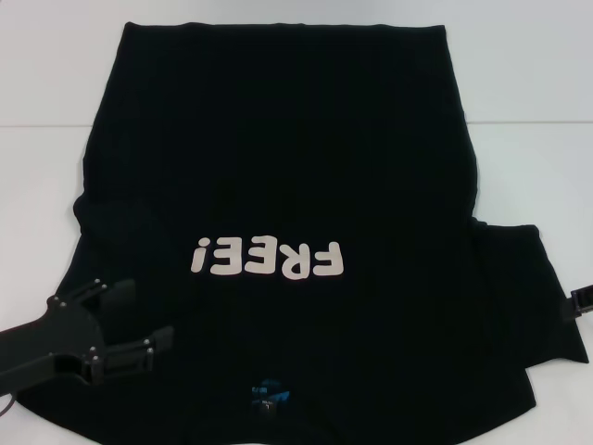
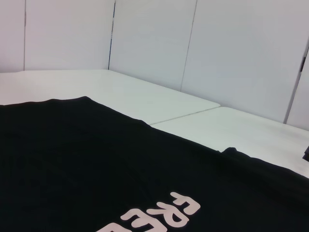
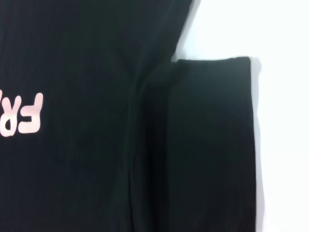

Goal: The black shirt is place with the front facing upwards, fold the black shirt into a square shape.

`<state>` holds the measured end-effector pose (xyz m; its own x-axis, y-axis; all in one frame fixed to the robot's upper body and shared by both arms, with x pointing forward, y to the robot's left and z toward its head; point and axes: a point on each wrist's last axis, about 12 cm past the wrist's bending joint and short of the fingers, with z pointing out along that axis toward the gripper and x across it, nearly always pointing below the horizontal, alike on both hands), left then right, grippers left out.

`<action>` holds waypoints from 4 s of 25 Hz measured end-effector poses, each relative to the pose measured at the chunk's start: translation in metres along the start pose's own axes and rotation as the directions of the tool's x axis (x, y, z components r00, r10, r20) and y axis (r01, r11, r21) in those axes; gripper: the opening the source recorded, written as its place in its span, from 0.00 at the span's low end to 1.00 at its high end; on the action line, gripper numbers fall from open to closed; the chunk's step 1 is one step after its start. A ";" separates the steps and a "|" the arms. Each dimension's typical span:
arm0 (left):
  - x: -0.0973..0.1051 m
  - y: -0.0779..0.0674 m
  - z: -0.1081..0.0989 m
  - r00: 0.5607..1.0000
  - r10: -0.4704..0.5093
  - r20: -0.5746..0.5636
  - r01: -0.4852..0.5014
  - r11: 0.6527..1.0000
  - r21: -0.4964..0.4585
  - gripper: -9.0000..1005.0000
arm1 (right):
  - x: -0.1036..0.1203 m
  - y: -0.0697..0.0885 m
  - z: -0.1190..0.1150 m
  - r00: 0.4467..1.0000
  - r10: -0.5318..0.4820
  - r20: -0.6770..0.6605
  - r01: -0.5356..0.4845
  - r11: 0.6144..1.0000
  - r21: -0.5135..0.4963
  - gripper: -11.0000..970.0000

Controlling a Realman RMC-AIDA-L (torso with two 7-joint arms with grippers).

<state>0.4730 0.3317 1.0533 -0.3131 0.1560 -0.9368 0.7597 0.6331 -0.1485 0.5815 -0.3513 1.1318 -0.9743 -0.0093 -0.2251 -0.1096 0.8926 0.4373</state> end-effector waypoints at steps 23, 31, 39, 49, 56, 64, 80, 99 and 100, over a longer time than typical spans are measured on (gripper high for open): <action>-0.013 -0.003 -0.010 0.996 0.012 0.084 -0.017 0.998 0.060 0.93 | 0.003 0.005 0.008 0.999 -0.027 -0.033 0.026 0.999 -0.018 0.87; -0.012 -0.004 -0.010 0.996 0.013 0.087 -0.018 0.998 0.064 0.93 | 0.003 0.007 0.013 0.998 -0.046 -0.043 0.046 0.999 0.000 0.86; -0.011 -0.004 -0.010 0.996 0.012 0.088 -0.017 0.998 0.064 0.93 | 0.002 0.008 0.018 0.996 -0.069 -0.058 0.071 0.997 0.031 0.86; -0.011 -0.005 -0.010 0.996 0.010 0.089 -0.016 0.998 0.064 0.93 | 0.000 0.008 0.023 0.995 -0.083 -0.057 0.086 0.995 0.051 0.86; -0.011 -0.005 -0.009 0.996 0.011 0.091 -0.017 0.998 0.065 0.93 | -0.002 0.010 0.025 0.994 -0.091 -0.056 0.094 0.994 0.052 0.85; -0.012 -0.005 -0.008 0.996 0.013 0.092 -0.019 0.998 0.067 0.93 | -0.002 0.013 0.028 0.993 -0.095 -0.067 0.098 0.994 0.048 0.85; -0.012 -0.005 -0.009 0.996 0.012 0.091 -0.018 0.998 0.066 0.93 | -0.004 0.019 0.032 0.992 -0.103 -0.078 0.107 0.993 0.041 0.84; -0.011 -0.005 -0.009 0.996 0.011 0.090 -0.017 0.998 0.064 0.93 | -0.011 0.032 0.039 0.988 -0.128 -0.085 0.130 0.991 0.016 0.83; -0.011 -0.005 -0.009 0.996 0.012 0.090 -0.017 0.998 0.064 0.93 | -0.012 0.033 0.039 0.988 -0.130 -0.085 0.132 0.991 0.015 0.83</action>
<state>0.4675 0.3341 1.0677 -0.2517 0.0945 -0.9632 0.7999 0.5805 -0.1521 0.5972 -0.3042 1.1149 -0.9649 -0.1635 -0.2056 -0.2342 0.8901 0.3909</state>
